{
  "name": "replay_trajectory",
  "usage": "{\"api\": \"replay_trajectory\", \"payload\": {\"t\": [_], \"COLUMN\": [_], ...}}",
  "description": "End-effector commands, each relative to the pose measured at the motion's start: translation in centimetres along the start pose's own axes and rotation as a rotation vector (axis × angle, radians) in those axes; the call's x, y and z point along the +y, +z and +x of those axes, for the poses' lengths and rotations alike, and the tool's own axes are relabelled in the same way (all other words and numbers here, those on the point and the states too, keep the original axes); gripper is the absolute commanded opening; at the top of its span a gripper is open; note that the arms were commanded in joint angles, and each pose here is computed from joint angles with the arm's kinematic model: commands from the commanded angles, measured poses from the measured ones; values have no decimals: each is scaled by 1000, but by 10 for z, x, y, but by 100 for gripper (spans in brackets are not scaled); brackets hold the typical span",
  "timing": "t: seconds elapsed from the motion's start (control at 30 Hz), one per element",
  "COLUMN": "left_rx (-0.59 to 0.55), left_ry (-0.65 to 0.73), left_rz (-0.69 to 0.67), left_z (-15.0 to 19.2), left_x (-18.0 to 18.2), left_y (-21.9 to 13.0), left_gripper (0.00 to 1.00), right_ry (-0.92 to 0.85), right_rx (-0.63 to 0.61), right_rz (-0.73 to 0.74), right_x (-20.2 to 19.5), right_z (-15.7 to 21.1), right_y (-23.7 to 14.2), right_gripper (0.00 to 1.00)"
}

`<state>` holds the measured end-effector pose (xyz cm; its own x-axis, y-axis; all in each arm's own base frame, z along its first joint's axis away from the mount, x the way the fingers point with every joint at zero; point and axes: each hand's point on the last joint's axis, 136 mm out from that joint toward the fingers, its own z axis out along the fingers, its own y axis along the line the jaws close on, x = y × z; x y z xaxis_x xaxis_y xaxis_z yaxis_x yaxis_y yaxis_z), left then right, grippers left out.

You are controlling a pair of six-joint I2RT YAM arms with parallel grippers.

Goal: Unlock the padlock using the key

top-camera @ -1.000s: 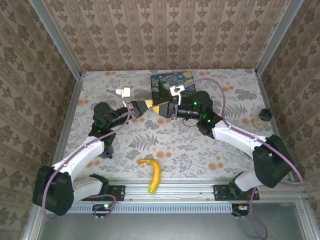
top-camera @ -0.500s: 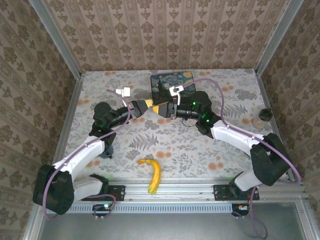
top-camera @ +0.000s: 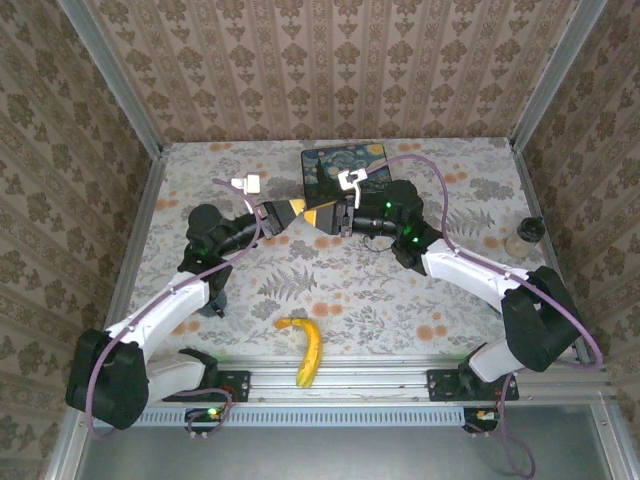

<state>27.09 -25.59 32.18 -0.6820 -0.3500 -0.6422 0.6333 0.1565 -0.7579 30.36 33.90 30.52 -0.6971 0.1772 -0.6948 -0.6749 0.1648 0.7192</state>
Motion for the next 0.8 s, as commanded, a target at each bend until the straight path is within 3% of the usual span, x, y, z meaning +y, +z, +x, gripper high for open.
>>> {"api": "replay_trajectory", "payload": {"t": [0.0, 0.23, 0.47, 0.77], "left_rx": [1, -11, -31, -21], "left_ry": [-2, -6, -7, -18], "left_rz": [2, -9, -26, -27], "left_z": [0, -2, -5, -3], "left_x": [2, 5, 8, 11], "left_y": [-1, -3, -4, -2], "left_gripper": [0, 0, 0, 0], "right_ry": [-64, -67, -63, -59], "right_rx": [-15, -7, 0, -9], "right_rz": [-25, -14, -10, -31], "right_x": [19, 18, 17, 20], "right_z": [-13, -11, -7, -10], "right_y": [0, -1, -3, -1], "right_gripper": [42, 40, 29, 27]}}
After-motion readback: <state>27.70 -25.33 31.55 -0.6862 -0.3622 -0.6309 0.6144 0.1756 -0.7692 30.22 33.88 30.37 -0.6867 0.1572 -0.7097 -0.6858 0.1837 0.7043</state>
